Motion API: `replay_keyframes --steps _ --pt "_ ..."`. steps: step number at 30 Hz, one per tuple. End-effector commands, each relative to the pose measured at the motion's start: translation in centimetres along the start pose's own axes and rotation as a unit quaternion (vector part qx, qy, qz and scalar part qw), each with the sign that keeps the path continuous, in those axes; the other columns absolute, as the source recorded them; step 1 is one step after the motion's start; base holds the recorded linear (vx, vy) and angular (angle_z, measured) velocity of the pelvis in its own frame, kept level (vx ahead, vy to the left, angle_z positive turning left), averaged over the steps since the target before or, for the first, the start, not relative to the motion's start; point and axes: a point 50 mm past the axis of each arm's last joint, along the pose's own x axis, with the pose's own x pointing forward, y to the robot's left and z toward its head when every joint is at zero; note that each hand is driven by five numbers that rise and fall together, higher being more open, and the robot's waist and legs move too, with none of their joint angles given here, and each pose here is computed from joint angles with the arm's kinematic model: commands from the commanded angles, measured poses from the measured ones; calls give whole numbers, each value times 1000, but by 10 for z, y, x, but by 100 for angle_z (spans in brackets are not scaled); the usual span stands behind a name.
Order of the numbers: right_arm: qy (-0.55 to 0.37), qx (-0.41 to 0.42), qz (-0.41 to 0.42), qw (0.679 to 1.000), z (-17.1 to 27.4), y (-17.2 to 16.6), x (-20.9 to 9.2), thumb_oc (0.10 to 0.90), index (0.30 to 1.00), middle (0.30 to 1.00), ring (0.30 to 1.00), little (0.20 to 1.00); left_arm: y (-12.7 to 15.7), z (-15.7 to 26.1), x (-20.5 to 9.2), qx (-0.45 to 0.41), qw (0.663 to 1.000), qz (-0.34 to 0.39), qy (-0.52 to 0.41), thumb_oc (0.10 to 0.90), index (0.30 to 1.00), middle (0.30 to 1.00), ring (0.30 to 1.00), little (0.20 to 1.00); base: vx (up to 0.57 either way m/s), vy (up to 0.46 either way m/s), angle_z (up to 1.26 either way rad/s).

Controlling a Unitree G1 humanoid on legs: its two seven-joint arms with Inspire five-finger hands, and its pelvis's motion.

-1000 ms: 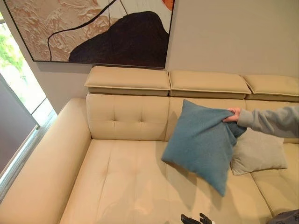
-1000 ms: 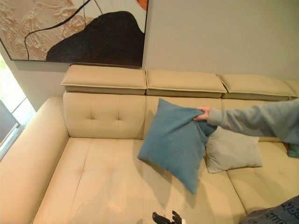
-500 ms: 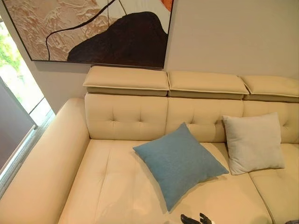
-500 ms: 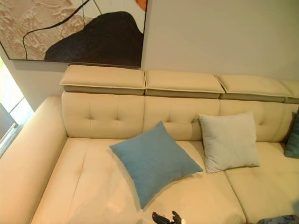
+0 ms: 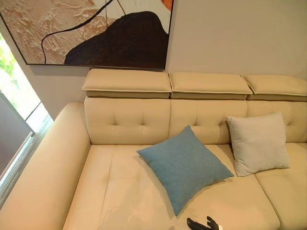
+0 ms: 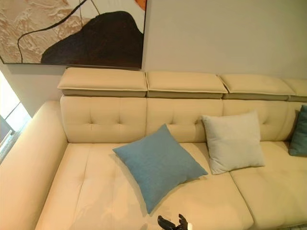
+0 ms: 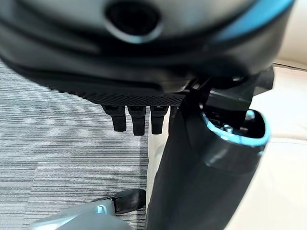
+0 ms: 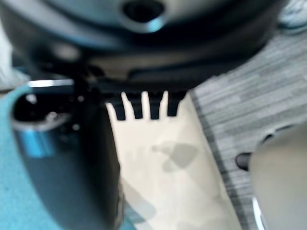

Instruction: Pick up all the scattered cushions and arrange them neatly on the sofa.

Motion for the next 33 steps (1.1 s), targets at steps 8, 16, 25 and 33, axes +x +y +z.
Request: replay_keyframes --steps 8,16,25,33 --pt "-63 61 -51 995 24 0 -2 800 900 900 900 900 -35 -21 -8 26 997 -41 54 800 900 900 900 900 6 -41 -9" --pt "-35 66 -113 991 12 -20 0 800 900 900 900 900 -39 -6 -8 29 999 -29 14 800 900 900 900 900 135 -204 -55" --pt "-22 26 -135 990 5 -38 4 800 900 900 900 900 -54 -20 -12 51 997 -47 17 800 900 900 900 900 117 -323 -12" --pt "-109 39 -134 984 56 -36 14 800 900 900 900 900 -70 4 -16 -25 995 -93 -12 800 900 900 900 900 26 -239 -11"
